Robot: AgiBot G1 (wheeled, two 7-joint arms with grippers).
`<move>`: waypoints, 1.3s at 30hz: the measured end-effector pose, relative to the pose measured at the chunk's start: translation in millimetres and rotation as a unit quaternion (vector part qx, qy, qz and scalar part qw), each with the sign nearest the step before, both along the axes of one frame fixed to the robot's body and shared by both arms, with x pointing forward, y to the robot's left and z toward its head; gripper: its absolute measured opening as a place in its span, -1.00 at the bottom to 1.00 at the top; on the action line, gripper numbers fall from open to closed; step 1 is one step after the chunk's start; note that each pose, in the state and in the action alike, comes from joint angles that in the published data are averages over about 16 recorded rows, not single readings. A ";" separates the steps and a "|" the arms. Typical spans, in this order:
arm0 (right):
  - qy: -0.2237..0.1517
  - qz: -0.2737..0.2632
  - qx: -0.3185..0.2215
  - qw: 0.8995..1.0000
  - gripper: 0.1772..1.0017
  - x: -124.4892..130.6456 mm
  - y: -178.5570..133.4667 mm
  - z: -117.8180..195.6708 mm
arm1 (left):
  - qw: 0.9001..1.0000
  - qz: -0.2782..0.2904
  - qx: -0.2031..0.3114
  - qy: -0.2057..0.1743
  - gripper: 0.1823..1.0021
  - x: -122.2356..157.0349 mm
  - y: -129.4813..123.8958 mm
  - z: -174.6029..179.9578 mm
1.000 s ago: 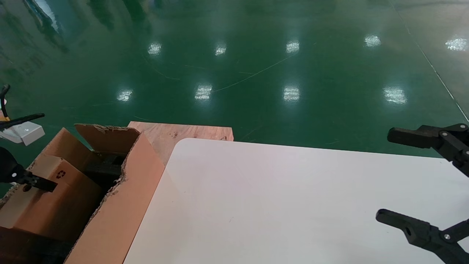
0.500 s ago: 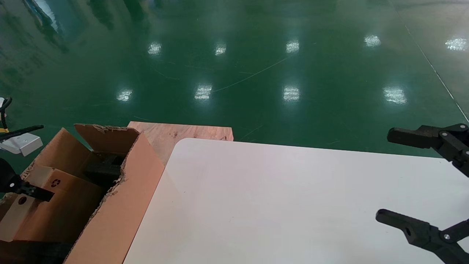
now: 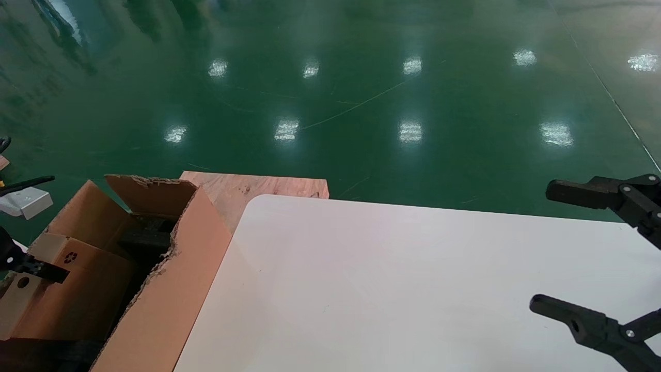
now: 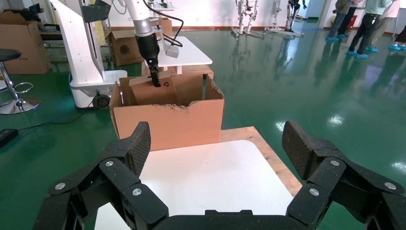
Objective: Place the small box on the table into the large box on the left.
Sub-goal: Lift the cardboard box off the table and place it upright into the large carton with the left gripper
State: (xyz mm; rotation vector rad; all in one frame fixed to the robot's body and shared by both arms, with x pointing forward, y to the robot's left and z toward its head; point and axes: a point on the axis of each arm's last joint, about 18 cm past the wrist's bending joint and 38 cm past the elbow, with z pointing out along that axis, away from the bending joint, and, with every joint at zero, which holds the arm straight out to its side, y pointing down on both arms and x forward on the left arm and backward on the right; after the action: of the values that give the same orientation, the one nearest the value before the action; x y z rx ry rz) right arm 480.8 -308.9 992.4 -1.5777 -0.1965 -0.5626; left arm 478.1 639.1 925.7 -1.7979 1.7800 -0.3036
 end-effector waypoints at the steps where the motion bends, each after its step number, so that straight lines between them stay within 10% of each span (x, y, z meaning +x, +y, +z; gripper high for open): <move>1: 0.000 0.000 0.000 1.000 1.00 0.0 0.0 0.0 | 1.000 0.002 0.000 -0.001 -0.67 -0.5 1.6 -0.3; 39: 0.000 0.000 0.000 1.000 1.00 0.1 -0.1 0.0 | 0.998 0.049 0.017 0.022 -0.72 -18.3 43.3 -10.8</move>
State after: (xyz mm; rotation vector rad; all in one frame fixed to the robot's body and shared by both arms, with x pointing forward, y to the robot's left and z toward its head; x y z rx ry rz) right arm 480.8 -309.0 992.4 -1.5774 -0.1958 -0.5629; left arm 459.8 682.4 914.9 -1.8735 1.7102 -0.1957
